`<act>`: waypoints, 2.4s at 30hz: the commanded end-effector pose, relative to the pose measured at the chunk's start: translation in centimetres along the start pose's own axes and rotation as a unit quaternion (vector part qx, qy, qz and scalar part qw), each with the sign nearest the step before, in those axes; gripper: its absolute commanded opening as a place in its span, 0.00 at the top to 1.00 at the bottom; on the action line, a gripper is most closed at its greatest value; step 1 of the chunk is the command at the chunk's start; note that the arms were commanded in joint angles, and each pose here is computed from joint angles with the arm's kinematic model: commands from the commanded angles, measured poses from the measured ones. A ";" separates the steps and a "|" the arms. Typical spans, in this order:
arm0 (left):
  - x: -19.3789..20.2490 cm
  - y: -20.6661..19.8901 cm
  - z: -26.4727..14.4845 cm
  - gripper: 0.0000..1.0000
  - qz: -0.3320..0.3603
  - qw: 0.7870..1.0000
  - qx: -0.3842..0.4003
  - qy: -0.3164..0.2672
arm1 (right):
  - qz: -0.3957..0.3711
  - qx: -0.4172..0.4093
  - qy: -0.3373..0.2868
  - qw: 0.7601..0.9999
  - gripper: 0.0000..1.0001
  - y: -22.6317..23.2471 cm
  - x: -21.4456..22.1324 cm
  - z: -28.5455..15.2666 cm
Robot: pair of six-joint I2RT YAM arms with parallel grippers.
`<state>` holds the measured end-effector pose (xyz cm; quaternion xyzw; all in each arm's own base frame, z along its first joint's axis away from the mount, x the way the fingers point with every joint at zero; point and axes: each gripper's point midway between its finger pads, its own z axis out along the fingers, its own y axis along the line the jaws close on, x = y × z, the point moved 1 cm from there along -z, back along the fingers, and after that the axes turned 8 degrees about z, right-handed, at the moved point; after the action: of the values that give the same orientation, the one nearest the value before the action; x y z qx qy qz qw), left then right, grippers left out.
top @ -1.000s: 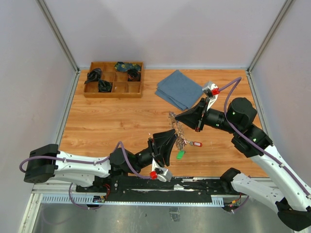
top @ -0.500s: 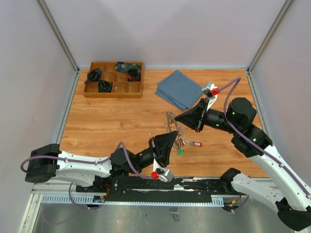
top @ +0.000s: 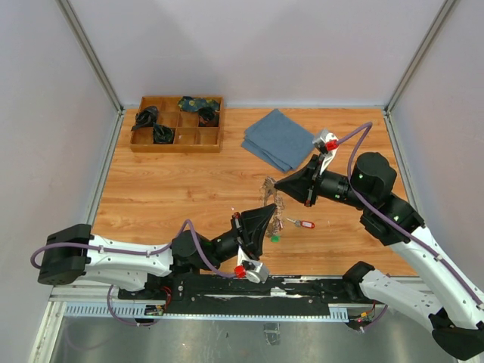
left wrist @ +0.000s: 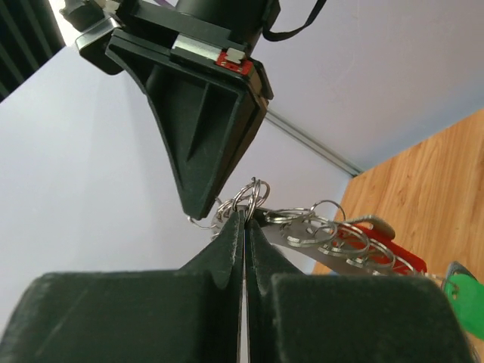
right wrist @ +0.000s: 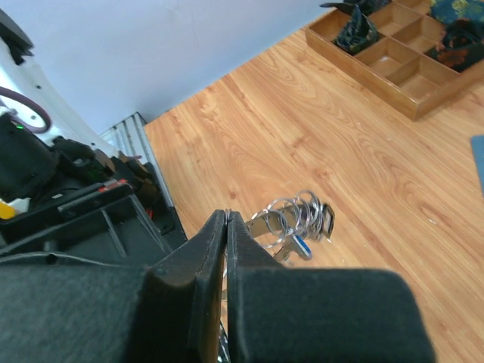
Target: Put the keys on the keyring
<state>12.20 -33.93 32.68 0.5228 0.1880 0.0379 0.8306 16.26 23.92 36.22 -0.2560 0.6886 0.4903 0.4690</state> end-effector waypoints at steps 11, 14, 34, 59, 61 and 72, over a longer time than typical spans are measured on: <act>-0.8 2.4 -0.7 1.00 -0.254 0.967 -0.023 0.023 | -0.113 0.084 -0.003 0.990 0.72 -2.9 -0.5 -2.1; -0.8 2.5 -1.2 0.99 -0.300 0.953 -0.031 0.023 | -0.139 0.063 -0.016 0.988 0.70 -2.0 -0.7 -2.6; -0.9 4.0 -2.6 0.99 -0.372 0.926 -0.067 0.011 | -0.311 -0.126 -0.084 0.938 0.69 3.2 2.3 -3.7; -1.1 4.5 -2.3 0.99 -0.371 0.926 -0.071 0.007 | -0.334 -0.138 -0.070 0.930 0.73 4.3 4.0 -0.9; -1.1 4.5 -2.3 0.99 -0.371 0.926 -0.071 0.007 | -0.333 -0.138 -0.070 0.930 0.73 4.4 4.1 -0.8; -1.2 4.5 -2.2 0.99 -0.373 0.925 -0.070 0.004 | -0.333 -0.128 -0.072 0.932 0.79 4.1 3.8 -0.3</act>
<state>11.37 -31.06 33.02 0.3995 0.3912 -0.2302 0.7965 11.28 25.29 33.61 -0.4960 0.4778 0.4068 0.6002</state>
